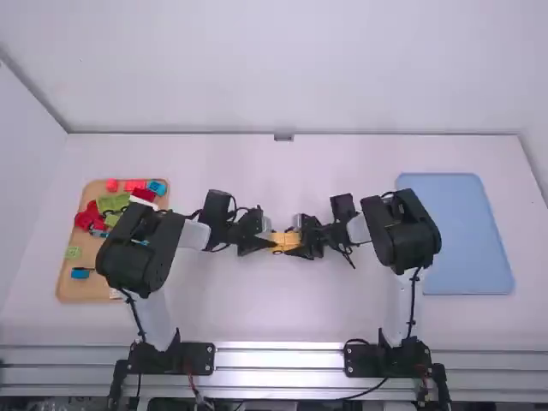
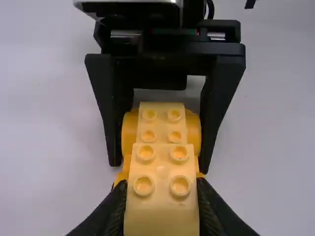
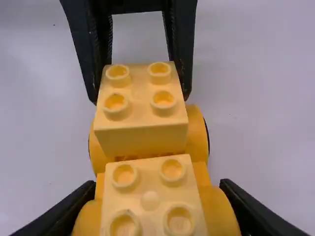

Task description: Assemble lego blocks to make yellow taxi

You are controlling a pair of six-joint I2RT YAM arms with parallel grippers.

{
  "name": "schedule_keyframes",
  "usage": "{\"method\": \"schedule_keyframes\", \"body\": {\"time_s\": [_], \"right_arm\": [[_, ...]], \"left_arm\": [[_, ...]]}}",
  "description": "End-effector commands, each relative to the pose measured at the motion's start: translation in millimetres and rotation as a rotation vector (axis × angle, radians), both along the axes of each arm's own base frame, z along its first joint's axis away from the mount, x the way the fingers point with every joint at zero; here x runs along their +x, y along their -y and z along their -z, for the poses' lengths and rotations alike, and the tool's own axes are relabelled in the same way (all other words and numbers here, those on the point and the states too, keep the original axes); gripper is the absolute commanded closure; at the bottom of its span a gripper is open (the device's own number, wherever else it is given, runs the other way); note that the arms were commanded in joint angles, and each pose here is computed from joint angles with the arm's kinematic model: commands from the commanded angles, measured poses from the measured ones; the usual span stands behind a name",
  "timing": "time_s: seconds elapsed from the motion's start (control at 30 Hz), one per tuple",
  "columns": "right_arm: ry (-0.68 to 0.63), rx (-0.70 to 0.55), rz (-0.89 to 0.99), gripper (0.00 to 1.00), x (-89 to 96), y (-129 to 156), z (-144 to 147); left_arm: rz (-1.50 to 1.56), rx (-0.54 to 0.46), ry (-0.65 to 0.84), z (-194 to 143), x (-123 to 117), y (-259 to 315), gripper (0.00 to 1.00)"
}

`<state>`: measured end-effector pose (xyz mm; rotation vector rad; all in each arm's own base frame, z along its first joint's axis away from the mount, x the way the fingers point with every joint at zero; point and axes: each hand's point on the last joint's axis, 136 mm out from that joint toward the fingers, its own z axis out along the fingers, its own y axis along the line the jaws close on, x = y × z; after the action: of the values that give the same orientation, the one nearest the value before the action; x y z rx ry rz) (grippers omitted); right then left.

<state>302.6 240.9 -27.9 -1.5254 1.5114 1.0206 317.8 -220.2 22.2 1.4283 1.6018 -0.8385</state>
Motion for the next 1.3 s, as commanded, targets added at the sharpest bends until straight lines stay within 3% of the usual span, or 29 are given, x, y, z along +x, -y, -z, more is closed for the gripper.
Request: {"method": "schedule_keyframes", "body": {"time_s": [0.0,0.7,1.27], "right_arm": [[-0.028,0.010,-0.002,0.40,-4.5,1.0,2.9],[-0.056,0.010,0.016,0.37,-4.0,0.8,2.9],[-0.025,0.011,0.002,0.37,-6.2,1.4,3.9]], "left_arm": [[0.028,-0.018,0.003,-0.9,-3.7,4.5,0.90],[-0.010,0.075,0.050,10.6,4.1,8.2,0.96],[0.013,0.020,-0.001,3.6,-3.9,16.3,0.91]]}}
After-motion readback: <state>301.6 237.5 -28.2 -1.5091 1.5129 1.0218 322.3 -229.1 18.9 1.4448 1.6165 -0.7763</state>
